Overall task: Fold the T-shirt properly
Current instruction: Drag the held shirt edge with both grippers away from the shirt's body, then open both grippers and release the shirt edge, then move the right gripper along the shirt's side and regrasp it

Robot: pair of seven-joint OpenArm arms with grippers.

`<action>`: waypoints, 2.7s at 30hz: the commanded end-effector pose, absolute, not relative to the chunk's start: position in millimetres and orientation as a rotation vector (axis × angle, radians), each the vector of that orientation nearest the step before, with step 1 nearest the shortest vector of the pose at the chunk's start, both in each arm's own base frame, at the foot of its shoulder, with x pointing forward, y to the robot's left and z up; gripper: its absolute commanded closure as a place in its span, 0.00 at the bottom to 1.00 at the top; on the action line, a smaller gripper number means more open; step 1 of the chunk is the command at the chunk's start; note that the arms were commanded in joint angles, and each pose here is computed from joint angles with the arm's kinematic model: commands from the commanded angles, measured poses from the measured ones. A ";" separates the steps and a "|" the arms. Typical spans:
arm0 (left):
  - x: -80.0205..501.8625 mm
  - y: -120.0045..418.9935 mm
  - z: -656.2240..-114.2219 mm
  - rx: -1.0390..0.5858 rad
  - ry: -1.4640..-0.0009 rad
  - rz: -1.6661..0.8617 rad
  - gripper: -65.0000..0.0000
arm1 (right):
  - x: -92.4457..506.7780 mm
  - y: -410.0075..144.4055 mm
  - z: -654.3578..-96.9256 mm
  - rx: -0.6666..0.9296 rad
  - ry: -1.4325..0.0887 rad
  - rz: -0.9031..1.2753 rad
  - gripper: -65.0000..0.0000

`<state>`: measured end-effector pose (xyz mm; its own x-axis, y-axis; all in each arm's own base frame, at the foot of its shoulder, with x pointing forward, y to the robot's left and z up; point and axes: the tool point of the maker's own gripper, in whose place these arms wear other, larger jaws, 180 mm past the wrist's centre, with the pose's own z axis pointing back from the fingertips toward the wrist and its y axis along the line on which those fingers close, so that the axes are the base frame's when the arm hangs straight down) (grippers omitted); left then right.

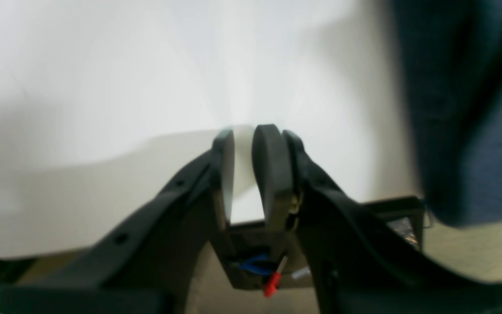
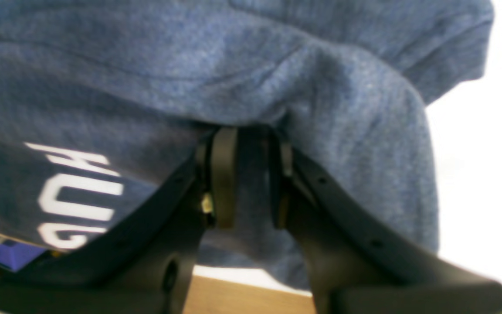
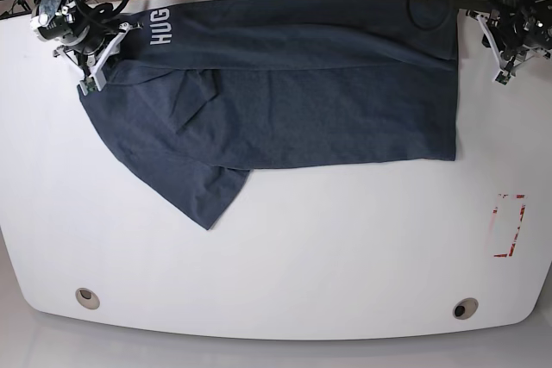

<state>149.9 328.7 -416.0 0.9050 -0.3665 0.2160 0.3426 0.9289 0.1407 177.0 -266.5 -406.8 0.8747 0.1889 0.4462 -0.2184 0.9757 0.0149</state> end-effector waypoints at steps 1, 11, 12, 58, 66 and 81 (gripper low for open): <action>151.6 331.0 -414.5 0.108 -0.244 -0.383 0.84 | 185.4 -268.6 -389.2 0.037 -0.497 0.252 0.80; 173.1 316.3 -380.4 0.168 -0.329 -0.455 0.84 | 193.0 -240.8 -366.0 0.020 -0.533 0.312 0.80; 173.8 313.8 -378.1 0.171 -0.331 -0.458 0.84 | 193.7 -237.9 -365.2 0.024 -0.538 0.316 0.80; 184.0 263.2 -365.6 0.130 -0.408 -0.487 0.84 | 297.3 -192.7 -390.3 0.252 -0.652 0.285 0.65; 183.6 232.9 -374.3 0.032 -0.436 -0.471 0.84 | 295.9 -192.4 -389.8 0.251 -0.658 0.286 0.92; 176.9 224.7 -392.3 0.043 -0.363 -0.525 0.84 | 308.4 -195.5 -348.7 0.166 -0.729 0.352 0.97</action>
<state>172.6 220.4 -396.6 0.8128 -0.4833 0.3252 0.4778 0.8725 0.1023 293.7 -191.6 -370.4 0.7384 0.2417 0.6296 -0.3625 0.9295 0.0684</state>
